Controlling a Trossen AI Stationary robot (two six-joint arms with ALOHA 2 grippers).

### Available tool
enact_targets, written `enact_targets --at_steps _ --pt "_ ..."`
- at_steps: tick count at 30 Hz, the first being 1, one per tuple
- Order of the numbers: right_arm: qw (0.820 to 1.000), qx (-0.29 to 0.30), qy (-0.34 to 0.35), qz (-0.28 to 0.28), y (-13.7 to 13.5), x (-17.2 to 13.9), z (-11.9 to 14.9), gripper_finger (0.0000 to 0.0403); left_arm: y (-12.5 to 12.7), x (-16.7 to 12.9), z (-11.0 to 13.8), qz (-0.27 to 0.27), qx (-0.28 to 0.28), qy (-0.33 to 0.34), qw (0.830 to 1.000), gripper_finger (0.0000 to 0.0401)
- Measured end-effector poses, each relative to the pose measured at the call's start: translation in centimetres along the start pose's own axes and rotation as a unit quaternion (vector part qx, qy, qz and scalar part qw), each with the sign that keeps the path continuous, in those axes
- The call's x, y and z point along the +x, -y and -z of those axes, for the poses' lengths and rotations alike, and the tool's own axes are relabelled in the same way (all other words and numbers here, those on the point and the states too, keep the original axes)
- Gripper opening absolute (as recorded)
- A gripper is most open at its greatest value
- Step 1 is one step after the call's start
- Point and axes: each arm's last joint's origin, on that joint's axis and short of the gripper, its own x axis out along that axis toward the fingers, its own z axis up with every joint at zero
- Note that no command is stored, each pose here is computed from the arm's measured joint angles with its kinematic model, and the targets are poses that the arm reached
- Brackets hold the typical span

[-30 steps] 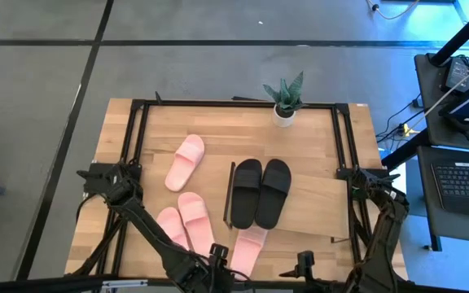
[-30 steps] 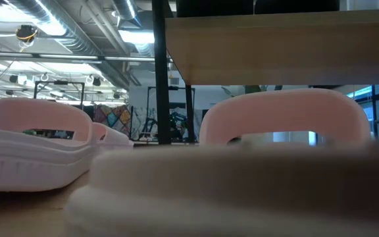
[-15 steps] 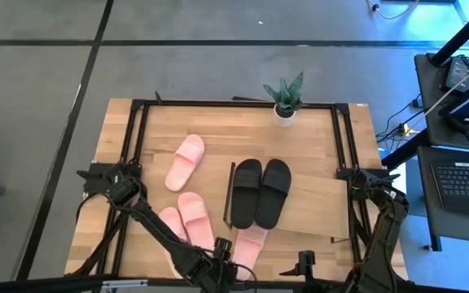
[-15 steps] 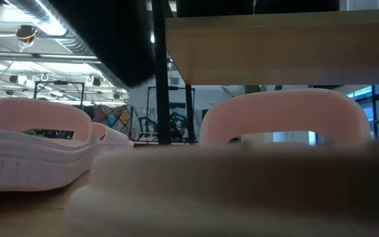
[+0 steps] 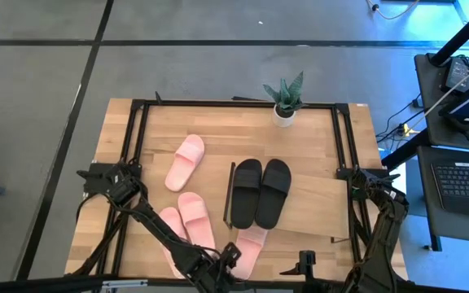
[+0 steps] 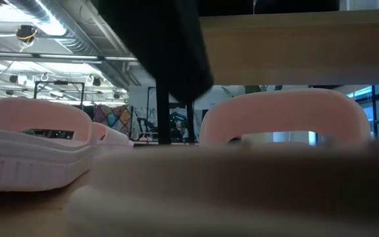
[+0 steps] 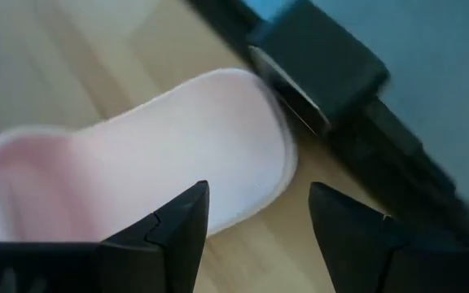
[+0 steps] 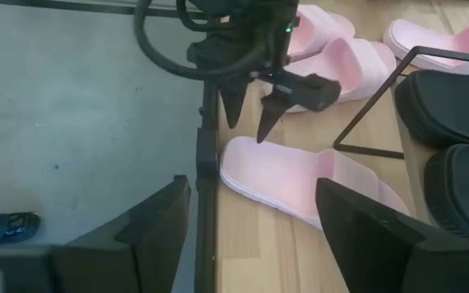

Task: Pick and place slides into the shelf
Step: Put the top left pink slipper under the shelf

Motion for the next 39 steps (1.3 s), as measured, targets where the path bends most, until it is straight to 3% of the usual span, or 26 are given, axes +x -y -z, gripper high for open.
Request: enact_targets --at_steps 9,16,22,30,39 --pt "1.000 0.013 -0.002 0.002 0.1 0.0 0.1 0.0265 -0.2 0.8 -0.1 -0.006 0.121 0.037 0.992 0.0204" --pt "0.999 0.034 -0.002 0.003 0.1 0.0 0.1 0.0265 -1.3 1.1 0.1 -0.009 0.147 0.032 0.989 0.0204" --pt "0.999 0.048 -0.002 0.003 0.1 0.0 0.1 0.0265 -2.0 1.9 0.3 0.052 0.150 0.051 0.986 0.0204" --pt "0.998 0.064 -0.002 0.003 0.0 0.0 0.1 0.0265 -2.4 3.8 0.9 0.058 0.136 0.046 0.988 0.0204" --pt "0.998 0.061 -0.005 0.002 0.0 0.0 0.1 0.0265 -2.5 3.7 0.7 0.058 0.084 0.052 0.993 0.0204"
